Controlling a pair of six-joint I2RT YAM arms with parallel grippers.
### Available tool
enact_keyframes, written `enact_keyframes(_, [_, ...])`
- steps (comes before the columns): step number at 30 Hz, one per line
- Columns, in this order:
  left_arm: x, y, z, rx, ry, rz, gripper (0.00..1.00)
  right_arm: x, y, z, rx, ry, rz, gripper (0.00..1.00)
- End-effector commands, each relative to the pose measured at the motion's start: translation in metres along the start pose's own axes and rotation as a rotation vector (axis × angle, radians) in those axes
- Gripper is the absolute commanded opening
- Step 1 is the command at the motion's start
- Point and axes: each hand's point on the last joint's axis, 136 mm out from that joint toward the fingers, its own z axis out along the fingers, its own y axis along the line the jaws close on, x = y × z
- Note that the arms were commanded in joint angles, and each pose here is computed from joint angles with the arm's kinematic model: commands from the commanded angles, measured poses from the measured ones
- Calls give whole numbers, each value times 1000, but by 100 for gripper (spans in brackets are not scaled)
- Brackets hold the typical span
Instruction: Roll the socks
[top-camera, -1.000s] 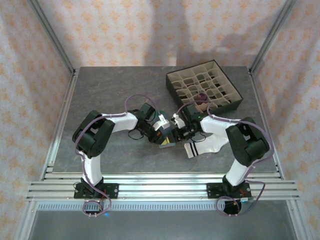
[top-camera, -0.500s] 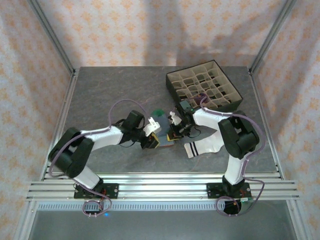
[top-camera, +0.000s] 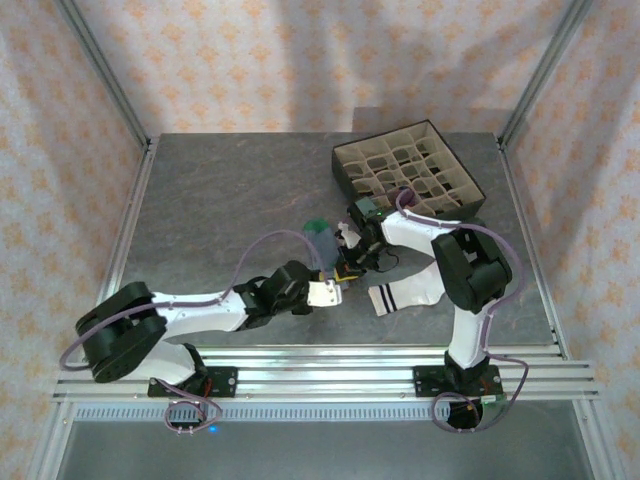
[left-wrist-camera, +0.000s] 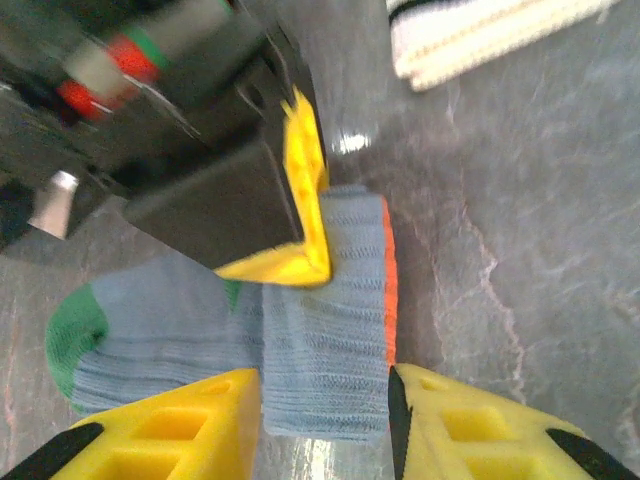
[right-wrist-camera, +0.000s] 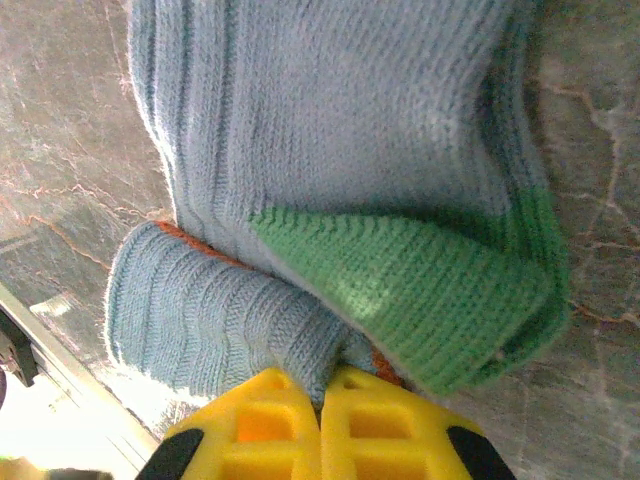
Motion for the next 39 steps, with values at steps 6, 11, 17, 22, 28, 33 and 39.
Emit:
enact_keyframes(6, [-2, 13, 29, -95, 49, 96, 43, 23, -53, 15, 185, 87, 90, 3])
enact_keyframes(11, [4, 4, 46, -77, 98, 100, 43, 22, -52, 14, 171, 88, 95, 5])
enact_keyframes(17, [15, -9, 50, -6, 153, 67, 0, 17, -43, 4, 133, 42, 71, 31])
enact_keyframes(22, [9, -30, 40, 238, 97, -114, 0, 5, -28, -21, 2, -80, 60, 45])
enact_keyframes(28, [0, -39, 27, 495, 42, -367, 0, 1, -12, -38, -73, -156, -16, 47])
enact_keyframes(33, [-2, -42, 19, 671, 55, -493, 0, 1, -1, -39, -141, -174, -67, 47])
enact_keyframes(39, [-4, -38, 17, 794, 45, -613, 0, -1, 11, -43, -202, -216, -124, 46])
